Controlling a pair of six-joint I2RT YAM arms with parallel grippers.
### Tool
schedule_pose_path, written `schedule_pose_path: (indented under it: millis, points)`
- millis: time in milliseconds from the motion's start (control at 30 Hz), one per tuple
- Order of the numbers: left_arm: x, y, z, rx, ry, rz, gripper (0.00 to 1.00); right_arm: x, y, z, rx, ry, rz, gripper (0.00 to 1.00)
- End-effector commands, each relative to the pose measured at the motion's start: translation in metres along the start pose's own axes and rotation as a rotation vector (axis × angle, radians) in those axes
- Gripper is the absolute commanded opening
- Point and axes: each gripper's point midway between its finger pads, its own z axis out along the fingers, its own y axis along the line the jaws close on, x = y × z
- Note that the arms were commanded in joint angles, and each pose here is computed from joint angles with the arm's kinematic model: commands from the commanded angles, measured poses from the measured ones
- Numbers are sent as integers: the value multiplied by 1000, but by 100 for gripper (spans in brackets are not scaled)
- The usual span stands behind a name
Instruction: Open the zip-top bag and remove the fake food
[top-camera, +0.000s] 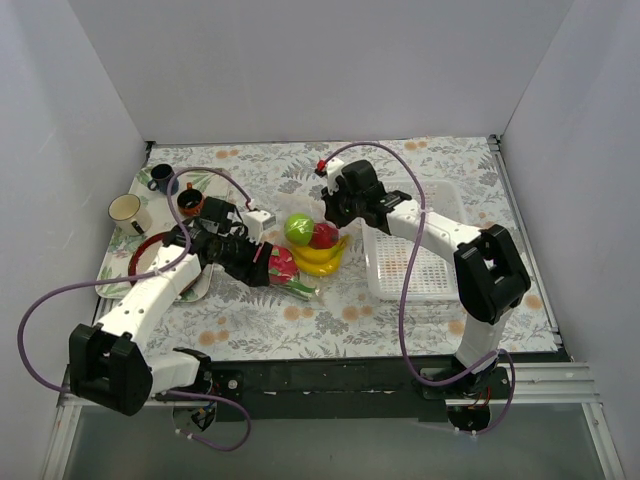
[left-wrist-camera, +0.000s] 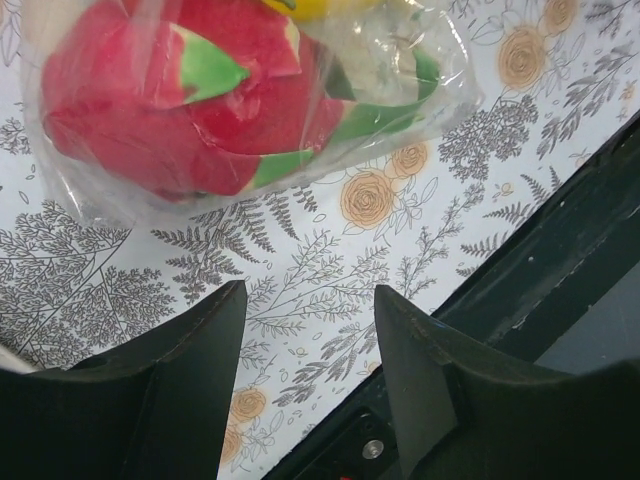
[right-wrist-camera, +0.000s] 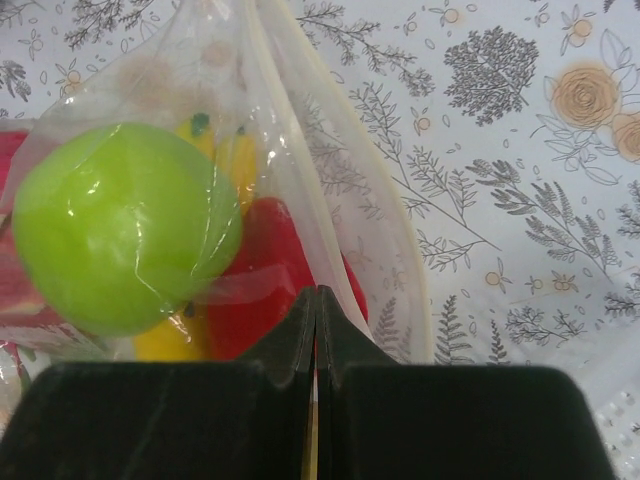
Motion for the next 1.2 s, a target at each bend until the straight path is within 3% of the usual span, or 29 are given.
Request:
schedule_pose_path:
  millis: [0, 200, 600, 900, 1067, 1100, 1133, 1167]
  points:
    - [-4, 11, 14, -19, -8, 64, 52, -7, 17, -10, -47, -24, -6, 1]
    - [-5, 47, 50, -121, 59, 24, 49, 16, 43, -11, -89, 41, -5, 1]
    - [-65, 94, 62, -211, -22, 0, 49, 71, 117, -34, -195, 144, -26, 1]
    - [-87, 103, 70, -193, -45, -33, 49, 101, 167, -58, -311, 175, -53, 1]
    - [-88, 105, 75, -188, -37, -41, 49, 100, 165, -65, -291, 158, -78, 1]
    - [-88, 105, 75, -190, -36, -40, 49, 99, 159, -66, -262, 153, -89, 4]
    - [-87, 104, 75, -188, -32, -40, 49, 94, 155, -71, -242, 134, -108, 16]
    - [-87, 104, 74, -192, -34, -38, 49, 92, 148, -73, -208, 124, -122, 20]
